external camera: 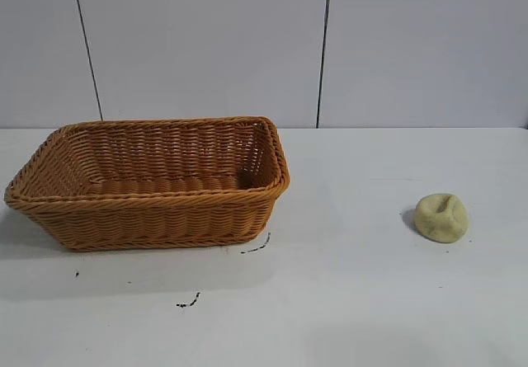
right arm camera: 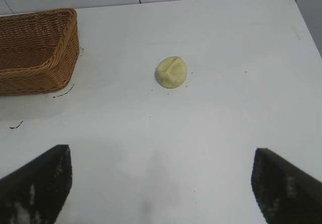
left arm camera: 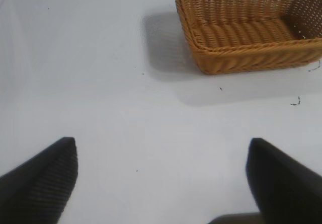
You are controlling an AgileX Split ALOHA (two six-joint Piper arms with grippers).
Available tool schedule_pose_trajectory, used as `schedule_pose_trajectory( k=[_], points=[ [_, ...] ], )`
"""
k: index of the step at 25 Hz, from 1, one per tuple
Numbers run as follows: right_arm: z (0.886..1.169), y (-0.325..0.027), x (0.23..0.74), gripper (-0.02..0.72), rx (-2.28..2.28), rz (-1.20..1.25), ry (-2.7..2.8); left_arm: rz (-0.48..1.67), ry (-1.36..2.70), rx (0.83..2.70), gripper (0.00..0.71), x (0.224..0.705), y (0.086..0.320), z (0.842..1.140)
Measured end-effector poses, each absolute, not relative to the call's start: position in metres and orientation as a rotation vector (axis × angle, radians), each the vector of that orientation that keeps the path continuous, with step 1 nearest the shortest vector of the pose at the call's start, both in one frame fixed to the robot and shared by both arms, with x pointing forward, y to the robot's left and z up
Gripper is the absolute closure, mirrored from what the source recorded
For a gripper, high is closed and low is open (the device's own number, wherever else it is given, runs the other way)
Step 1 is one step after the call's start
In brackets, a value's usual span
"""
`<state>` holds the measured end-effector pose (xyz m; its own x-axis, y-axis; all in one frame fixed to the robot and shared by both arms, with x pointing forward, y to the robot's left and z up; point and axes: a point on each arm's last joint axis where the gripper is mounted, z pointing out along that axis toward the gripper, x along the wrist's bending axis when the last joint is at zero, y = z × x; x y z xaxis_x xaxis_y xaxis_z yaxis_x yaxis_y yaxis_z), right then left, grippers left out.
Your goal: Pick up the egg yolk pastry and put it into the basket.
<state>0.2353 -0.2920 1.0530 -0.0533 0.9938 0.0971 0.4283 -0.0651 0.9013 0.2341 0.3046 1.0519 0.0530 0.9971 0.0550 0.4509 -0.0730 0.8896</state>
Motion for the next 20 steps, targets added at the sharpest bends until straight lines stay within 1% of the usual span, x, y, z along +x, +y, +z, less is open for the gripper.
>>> schedule_pose_trajectory(
  k=[10, 12, 16, 20],
  points=[
    [1.053, -0.292, 0.235, 0.008, 1.560, 1.086, 1.546, 0.969, 1.483, 1.618, 0.017, 0.234, 0.305, 1.052],
    [1.058, -0.292, 0.239, 0.008, 1.580, 1.081, 1.554, 0.969, 1.483, 1.618, 0.017, 0.234, 0.305, 1.052],
    [1.072, -0.291, 0.262, 0.008, 1.673, 1.005, 1.628, 0.969, 1.483, 1.618, 0.017, 0.234, 0.305, 1.052],
    [1.087, -0.291, 0.302, 0.008, 1.789, 0.879, 1.727, 0.969, 1.483, 1.618, 0.017, 0.234, 0.305, 1.052]
  ],
)
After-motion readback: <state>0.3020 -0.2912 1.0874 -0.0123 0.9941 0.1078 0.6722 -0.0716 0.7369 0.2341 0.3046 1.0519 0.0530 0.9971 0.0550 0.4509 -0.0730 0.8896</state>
